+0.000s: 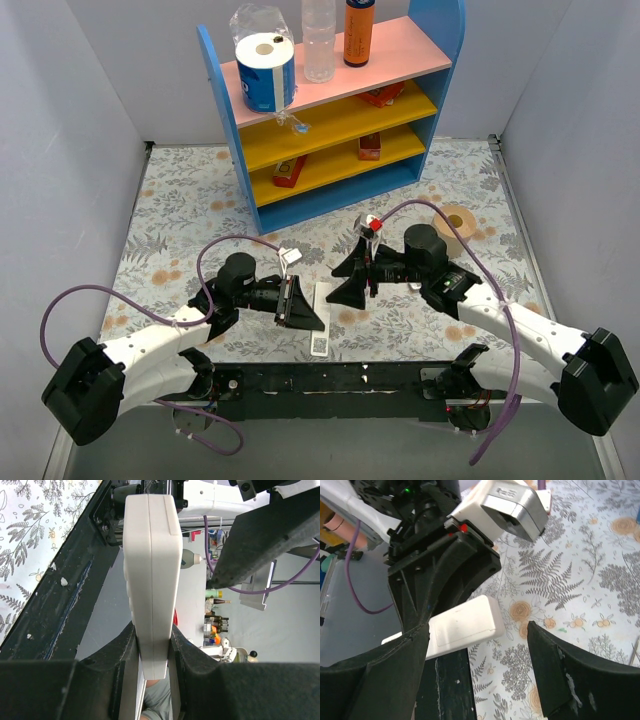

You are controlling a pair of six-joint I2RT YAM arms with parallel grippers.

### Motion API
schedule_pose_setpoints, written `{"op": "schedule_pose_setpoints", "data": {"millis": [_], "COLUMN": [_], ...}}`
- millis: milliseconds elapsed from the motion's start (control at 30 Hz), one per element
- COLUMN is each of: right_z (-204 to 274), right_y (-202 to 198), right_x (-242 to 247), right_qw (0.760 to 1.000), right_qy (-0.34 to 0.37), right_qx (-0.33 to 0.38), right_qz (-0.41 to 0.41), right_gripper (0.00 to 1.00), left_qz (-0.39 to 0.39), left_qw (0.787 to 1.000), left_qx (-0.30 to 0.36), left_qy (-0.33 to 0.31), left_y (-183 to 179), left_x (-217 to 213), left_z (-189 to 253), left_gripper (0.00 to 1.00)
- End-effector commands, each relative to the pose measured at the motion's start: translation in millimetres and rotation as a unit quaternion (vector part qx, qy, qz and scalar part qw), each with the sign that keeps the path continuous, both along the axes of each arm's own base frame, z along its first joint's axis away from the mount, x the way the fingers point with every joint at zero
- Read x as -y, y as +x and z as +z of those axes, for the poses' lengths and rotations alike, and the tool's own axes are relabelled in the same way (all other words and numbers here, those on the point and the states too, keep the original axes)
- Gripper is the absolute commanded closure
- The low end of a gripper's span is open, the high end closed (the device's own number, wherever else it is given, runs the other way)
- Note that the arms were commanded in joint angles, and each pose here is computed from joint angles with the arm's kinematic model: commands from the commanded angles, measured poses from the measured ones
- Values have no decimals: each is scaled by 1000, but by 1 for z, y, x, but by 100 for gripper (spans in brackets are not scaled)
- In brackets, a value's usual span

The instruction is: Unload the batteries from the remote control

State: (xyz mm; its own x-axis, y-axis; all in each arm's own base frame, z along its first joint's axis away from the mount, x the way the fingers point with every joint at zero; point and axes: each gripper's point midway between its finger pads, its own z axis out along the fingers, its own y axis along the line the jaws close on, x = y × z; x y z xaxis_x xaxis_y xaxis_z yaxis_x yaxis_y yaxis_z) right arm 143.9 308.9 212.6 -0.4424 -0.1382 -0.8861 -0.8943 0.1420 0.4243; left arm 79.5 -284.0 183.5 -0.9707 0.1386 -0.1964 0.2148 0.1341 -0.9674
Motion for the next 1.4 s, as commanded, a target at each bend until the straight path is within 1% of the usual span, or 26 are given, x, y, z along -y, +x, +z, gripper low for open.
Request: {"op": "schedule_pose_setpoints", "data": {"millis": [0,67,200,300,433,533,567,667,733,767,867,967,1233,1367], "right_z": [25,22,-1,-10,-12,-10,-11,-13,-16,-17,-15,-18,-21,-22], "right_y": [-9,-9,0,0,-3,-4,-6,-14,-18,-22,-29,-28,-23,-17], "right_x": [-10,-11,-16,-18,-21,-21,-21,-20,-19,-18,-16,-16,-24,-28], "right_qw": [994,993,995,995,993,992,991,989,988,987,984,984,987,990], "right_qy": [80,82,49,45,53,61,62,64,63,65,74,73,71,69], "right_qx": [58,62,59,53,57,65,65,61,55,52,48,47,25,27], "right_qz": [54,60,58,67,84,91,97,120,129,141,156,153,139,122], "right_gripper": [15,15,16,18,20,24,27,30,29,26,21,19,20,23], "left_qz": [-9,-8,-10,-14,-20,-23,-25,-24,-24,-25,-25,-25,-25,-26], "left_qw": [1000,1000,1000,1000,1000,1000,1000,1000,1000,1000,1000,1000,1000,1000], "left_qx": [4,6,3,-5,-9,-8,-8,-7,-5,-7,-7,-5,-8,-6], "left_qy": [-12,-11,-10,-3,-2,-4,-5,-5,-6,-5,-6,-8,-8,-9], "left_y": [-4,-3,-4,-5,-7,-9,-9,-9,-8,-8,-8,-8,-8,-8], "left_x": [-2,-2,-2,-2,-3,-4,-4,-4,-3,-3,-3,-3,-2,-2], "left_z": [4,3,2,-3,-6,-5,-5,-5,-5,-5,-5,-3,-5,-4], "left_gripper": [100,100,100,100,100,100,100,100,100,100,100,100,100,100]}}
